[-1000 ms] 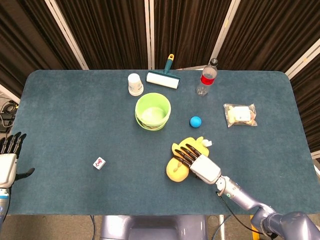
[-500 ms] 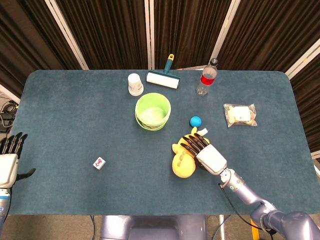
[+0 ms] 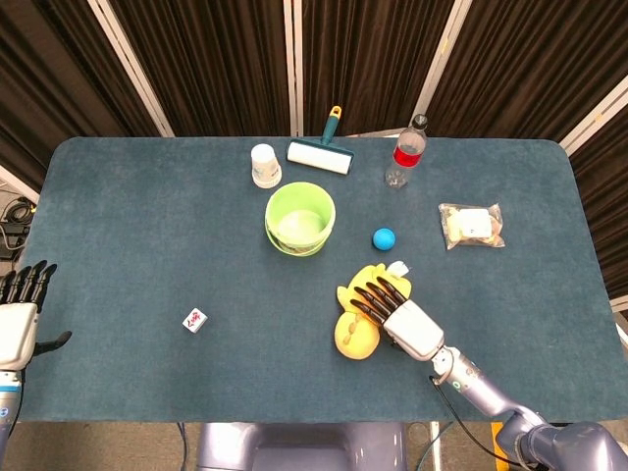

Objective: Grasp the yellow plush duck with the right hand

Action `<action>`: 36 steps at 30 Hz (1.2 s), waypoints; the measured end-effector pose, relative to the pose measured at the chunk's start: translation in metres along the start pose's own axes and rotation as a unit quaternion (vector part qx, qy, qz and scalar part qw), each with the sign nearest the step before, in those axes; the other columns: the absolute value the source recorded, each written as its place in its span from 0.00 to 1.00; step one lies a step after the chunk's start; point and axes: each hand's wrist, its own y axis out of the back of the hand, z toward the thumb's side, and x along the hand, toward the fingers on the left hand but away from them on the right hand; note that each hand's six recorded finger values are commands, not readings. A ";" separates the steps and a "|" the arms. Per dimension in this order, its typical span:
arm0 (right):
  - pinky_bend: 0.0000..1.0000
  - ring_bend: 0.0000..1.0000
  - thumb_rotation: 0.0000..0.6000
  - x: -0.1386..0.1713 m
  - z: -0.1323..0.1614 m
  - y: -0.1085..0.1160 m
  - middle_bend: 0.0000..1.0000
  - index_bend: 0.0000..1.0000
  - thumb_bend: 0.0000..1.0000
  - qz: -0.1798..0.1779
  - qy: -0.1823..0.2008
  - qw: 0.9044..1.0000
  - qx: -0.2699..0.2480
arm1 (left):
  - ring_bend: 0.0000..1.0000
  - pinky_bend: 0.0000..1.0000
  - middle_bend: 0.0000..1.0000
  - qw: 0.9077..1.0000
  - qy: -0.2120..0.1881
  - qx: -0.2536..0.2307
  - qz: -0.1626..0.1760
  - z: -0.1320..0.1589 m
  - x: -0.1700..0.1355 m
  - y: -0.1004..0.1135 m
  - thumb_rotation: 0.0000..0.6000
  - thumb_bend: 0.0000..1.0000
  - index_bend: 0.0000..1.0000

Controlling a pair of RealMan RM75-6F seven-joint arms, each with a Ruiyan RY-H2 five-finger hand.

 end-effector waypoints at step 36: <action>0.00 0.00 1.00 0.116 -0.048 0.099 0.00 0.00 0.41 -0.088 -0.217 0.971 0.043 | 0.00 0.00 0.00 0.998 -0.041 -0.023 0.037 0.014 -0.016 0.019 1.00 0.10 0.00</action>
